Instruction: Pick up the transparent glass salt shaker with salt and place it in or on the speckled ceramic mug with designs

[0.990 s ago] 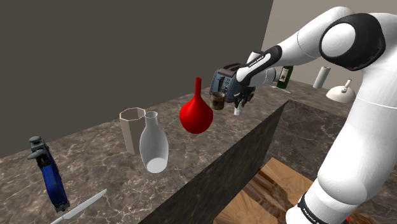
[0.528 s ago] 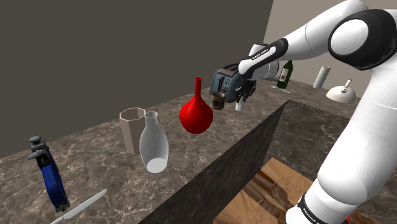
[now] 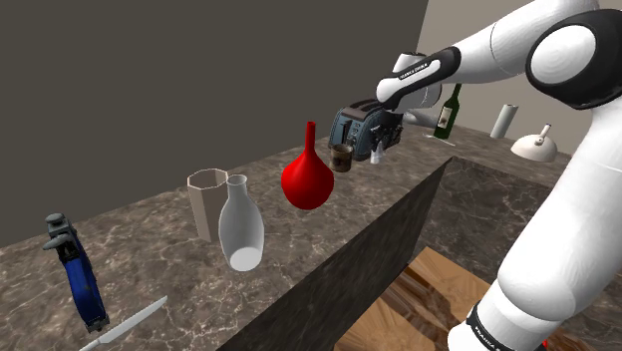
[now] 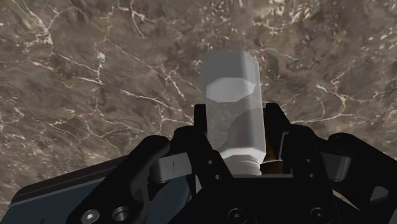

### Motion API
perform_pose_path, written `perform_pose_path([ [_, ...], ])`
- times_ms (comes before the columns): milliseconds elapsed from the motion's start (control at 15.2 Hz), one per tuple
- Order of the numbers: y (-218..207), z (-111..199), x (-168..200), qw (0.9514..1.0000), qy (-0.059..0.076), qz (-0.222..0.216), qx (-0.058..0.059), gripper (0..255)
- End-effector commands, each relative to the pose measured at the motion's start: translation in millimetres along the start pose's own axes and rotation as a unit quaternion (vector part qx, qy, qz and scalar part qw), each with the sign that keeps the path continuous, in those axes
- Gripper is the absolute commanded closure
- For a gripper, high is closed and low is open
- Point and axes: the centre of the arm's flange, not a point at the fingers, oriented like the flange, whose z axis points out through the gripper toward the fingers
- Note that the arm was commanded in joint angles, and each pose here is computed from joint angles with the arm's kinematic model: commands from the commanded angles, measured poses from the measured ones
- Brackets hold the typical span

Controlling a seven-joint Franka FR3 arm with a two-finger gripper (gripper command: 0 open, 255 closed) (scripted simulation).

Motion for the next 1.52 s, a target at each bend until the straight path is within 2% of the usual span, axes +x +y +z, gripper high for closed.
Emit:
perform_pose_path([
  [0, 0, -11, 1, 1.0000, 0.000, 0.000, 0.000, 255],
  [792, 1, -71, 14, 1.0000, 0.000, 0.000, 0.000, 255],
  [1452, -42, -56, 138, 1.0000, 0.000, 0.000, 0.000, 255],
])
